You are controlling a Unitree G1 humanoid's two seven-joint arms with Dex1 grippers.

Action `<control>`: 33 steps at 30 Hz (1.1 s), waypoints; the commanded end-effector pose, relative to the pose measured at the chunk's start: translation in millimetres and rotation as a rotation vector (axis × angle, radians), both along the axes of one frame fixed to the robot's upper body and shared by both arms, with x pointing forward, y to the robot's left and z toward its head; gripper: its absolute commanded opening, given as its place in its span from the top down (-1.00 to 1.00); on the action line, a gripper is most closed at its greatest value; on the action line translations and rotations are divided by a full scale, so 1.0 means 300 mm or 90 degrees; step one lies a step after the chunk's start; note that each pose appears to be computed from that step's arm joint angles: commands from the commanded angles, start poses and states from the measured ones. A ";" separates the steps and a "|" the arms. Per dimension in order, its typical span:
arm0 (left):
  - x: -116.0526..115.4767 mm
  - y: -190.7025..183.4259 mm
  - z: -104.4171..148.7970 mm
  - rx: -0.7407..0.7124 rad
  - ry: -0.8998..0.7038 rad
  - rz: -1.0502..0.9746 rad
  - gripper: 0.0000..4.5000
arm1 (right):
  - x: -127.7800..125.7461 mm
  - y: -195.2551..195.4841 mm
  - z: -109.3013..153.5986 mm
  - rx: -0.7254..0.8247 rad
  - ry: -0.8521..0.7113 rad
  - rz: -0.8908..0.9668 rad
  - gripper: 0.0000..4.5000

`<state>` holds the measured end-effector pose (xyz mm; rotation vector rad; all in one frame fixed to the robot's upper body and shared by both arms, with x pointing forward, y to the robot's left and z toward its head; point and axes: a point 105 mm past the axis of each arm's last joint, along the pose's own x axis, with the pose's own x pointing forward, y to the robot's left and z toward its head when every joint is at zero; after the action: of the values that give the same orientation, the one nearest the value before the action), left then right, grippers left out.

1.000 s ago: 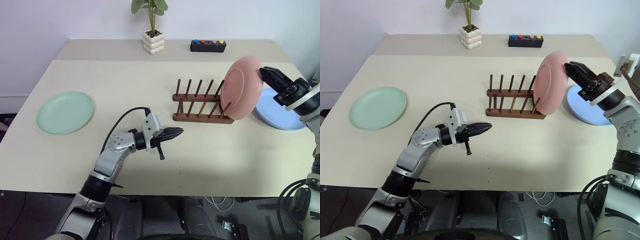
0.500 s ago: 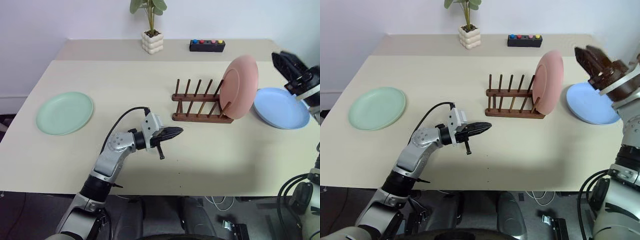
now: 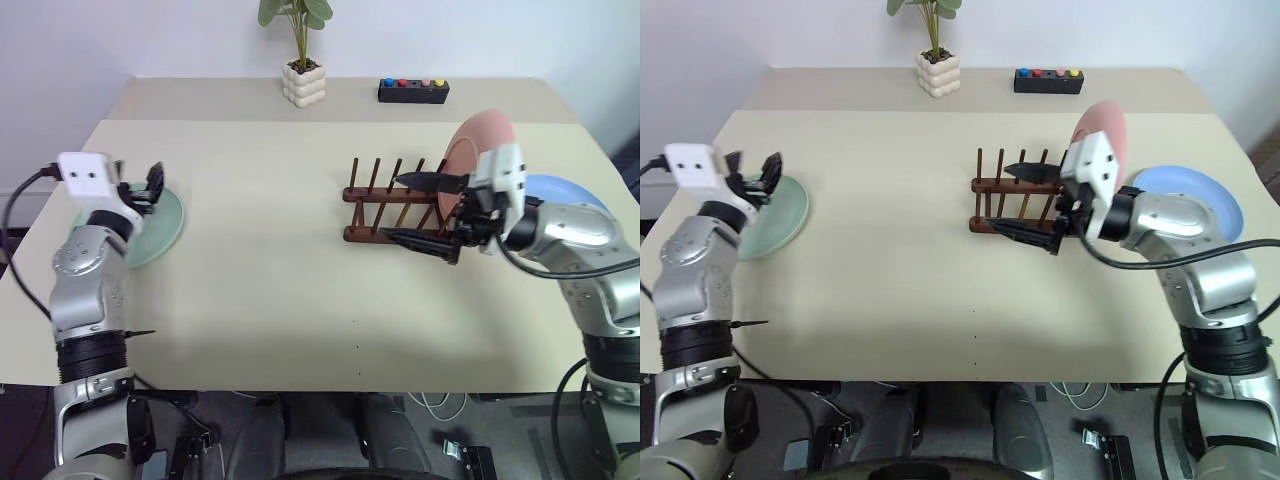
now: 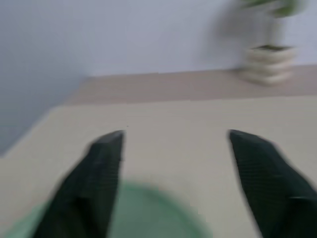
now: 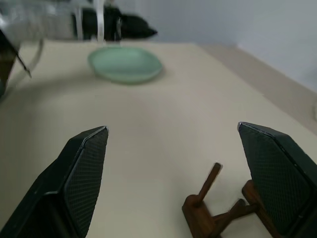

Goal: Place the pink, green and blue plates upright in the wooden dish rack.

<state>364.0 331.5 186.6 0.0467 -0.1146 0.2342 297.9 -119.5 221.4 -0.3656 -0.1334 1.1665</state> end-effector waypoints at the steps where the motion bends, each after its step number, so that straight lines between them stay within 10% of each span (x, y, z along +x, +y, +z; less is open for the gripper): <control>1: -0.078 0.186 -0.034 -0.051 0.033 0.181 -0.98 | -0.007 0.023 0.016 0.004 -0.033 0.021 -0.89; 15: -0.117 0.224 -0.247 -0.223 0.190 0.266 -0.98 | -0.023 0.026 0.001 0.023 -0.016 0.032 -0.89; 24: -0.082 0.191 -0.236 -0.223 0.171 0.242 0.95 | -0.072 0.031 -0.030 0.009 0.003 0.063 -0.89; 27: -0.043 0.144 -0.179 -0.193 0.126 0.186 0.98 | -0.068 0.029 -0.026 0.012 0.000 0.058 -0.89; 33: 0.053 -0.184 0.192 0.052 -0.128 -0.016 0.98 | -0.005 0.032 0.009 -0.014 -0.087 -0.003 -0.89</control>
<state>374.8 322.6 181.2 -0.0192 -0.0891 0.3469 290.3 -111.0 206.5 -0.3832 -0.1463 1.1951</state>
